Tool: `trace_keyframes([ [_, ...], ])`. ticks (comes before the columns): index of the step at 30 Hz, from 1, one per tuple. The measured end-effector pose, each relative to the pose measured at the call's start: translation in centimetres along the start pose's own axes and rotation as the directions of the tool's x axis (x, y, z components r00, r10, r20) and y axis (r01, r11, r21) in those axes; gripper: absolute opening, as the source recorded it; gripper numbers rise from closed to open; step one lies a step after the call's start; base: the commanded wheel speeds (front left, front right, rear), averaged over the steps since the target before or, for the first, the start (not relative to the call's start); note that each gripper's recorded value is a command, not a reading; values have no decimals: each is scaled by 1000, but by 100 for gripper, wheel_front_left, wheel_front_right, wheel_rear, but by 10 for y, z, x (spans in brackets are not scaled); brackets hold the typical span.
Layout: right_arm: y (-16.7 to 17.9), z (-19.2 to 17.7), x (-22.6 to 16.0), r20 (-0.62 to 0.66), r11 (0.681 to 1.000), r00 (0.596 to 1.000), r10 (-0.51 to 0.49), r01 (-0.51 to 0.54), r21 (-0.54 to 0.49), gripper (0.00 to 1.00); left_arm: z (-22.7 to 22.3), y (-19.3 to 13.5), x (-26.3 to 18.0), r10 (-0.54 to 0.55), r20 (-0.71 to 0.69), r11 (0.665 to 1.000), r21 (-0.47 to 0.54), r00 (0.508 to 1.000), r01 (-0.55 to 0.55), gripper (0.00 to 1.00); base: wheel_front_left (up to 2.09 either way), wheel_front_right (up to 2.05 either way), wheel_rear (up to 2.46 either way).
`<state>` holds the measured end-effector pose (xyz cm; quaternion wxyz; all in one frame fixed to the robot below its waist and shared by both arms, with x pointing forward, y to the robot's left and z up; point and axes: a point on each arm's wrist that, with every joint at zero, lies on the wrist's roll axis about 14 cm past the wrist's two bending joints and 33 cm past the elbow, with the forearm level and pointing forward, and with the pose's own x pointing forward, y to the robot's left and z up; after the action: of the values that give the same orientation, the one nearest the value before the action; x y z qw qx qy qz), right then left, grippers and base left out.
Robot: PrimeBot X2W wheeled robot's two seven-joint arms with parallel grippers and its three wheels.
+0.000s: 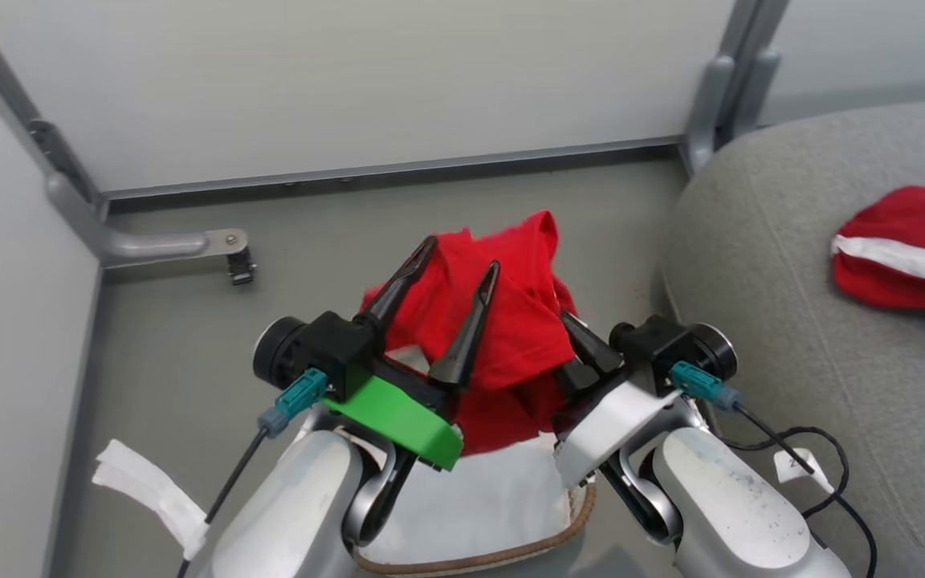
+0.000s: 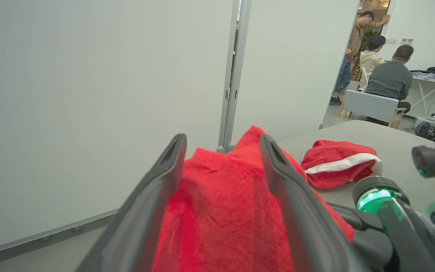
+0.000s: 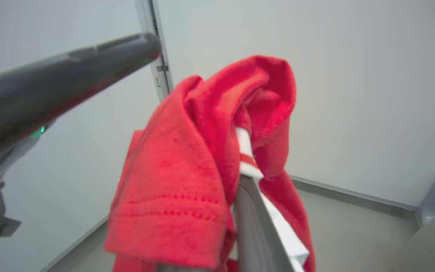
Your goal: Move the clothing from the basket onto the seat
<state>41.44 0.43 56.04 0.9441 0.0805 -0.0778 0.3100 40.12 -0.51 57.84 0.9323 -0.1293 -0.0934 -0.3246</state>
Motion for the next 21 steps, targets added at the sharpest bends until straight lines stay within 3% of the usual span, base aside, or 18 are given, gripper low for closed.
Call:
trace_keyframes([
  [10,-60,20,-45,51,977,976,-212,213,-19,0,-33,-26,25,-121,-63,992,-28,991,119,100,0,0,0],
  [21,-117,29,-126,63,877,877,-476,479,-35,0,-77,-91,44,-326,-128,942,-132,937,310,100,0,0,0],
])
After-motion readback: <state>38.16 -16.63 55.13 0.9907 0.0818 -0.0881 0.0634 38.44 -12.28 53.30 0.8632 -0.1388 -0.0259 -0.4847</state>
